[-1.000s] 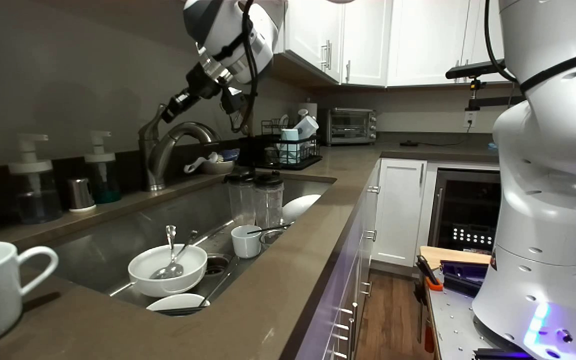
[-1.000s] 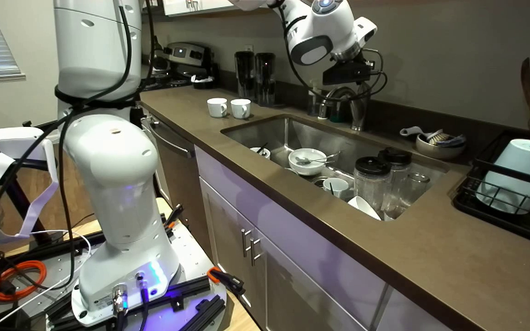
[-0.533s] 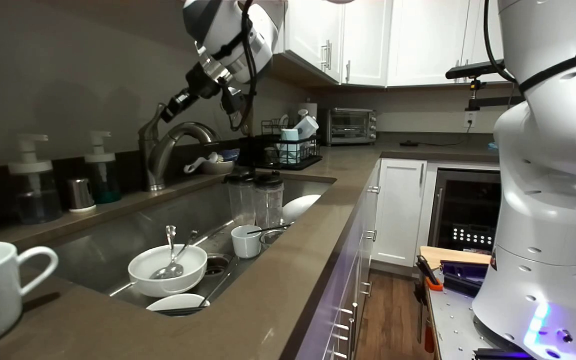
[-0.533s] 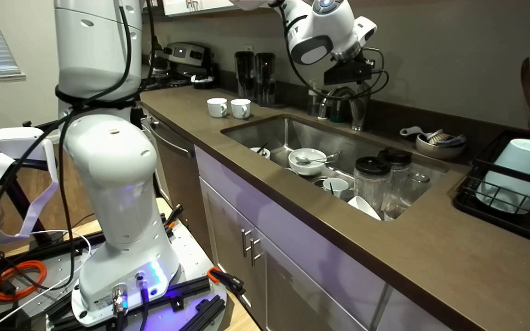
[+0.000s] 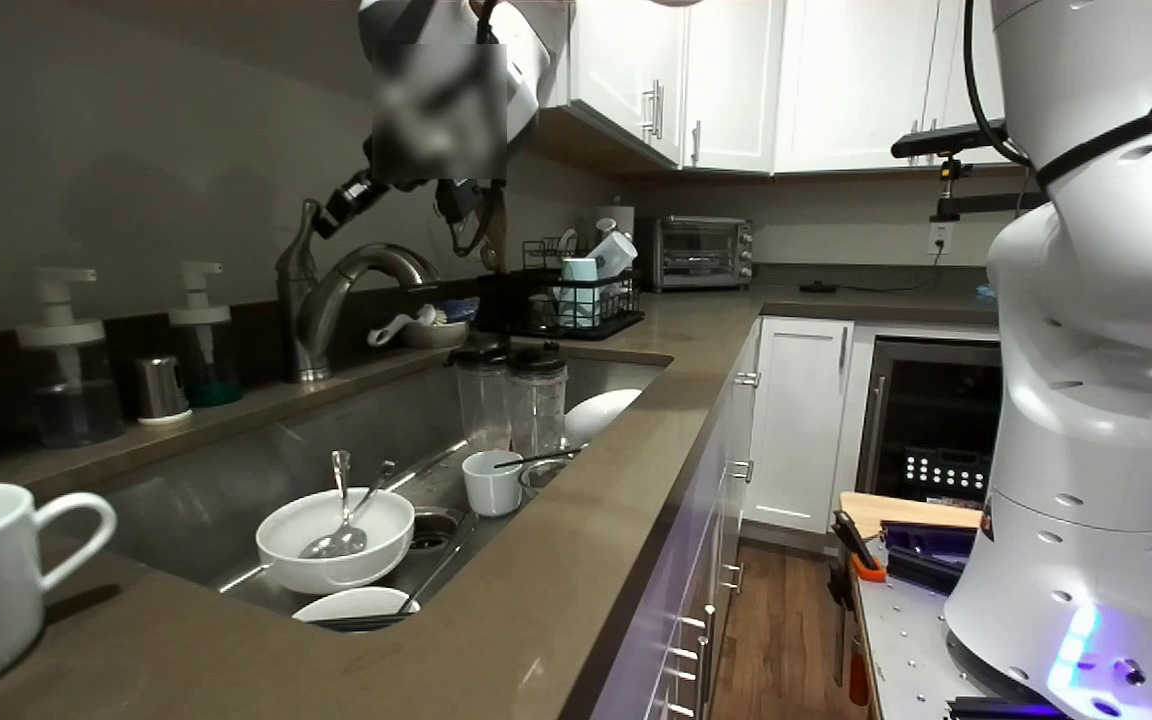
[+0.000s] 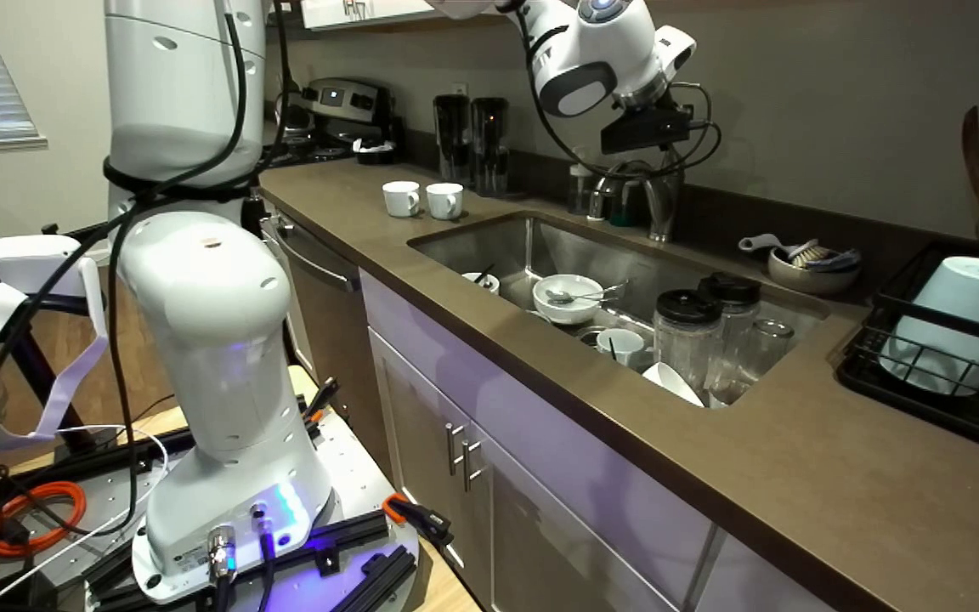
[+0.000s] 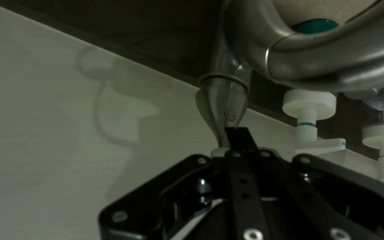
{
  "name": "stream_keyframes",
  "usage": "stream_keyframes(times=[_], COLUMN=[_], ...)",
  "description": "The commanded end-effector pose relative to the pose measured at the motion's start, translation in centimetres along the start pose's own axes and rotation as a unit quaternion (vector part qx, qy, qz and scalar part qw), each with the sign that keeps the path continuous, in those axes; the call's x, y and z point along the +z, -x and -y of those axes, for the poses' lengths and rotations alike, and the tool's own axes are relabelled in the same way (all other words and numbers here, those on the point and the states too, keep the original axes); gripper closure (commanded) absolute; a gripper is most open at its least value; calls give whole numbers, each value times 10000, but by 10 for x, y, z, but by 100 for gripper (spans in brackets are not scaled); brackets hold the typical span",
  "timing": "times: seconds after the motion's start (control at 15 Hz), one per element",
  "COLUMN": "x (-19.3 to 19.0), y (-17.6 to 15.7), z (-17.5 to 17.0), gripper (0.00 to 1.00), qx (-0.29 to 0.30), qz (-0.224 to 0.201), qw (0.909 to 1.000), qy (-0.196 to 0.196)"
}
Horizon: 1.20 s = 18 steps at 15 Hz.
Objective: Turn on the faucet
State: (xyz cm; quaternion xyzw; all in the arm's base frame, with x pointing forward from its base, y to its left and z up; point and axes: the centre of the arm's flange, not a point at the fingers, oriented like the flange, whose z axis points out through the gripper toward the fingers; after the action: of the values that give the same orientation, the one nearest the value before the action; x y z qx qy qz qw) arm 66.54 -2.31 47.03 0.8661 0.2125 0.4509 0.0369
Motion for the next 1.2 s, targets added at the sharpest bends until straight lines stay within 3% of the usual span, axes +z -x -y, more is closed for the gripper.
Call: stream_keyframes(times=[0.0, 0.47, 1.13], x=[3, -21, -74], y=[-45, -63, 42], z=[2, 13, 24], gripper=[96, 98, 97], qx=[-259, -357, 77], qz=[-329, -822, -479], qw=[9991, 9953, 9871], qy=[104, 359, 1523])
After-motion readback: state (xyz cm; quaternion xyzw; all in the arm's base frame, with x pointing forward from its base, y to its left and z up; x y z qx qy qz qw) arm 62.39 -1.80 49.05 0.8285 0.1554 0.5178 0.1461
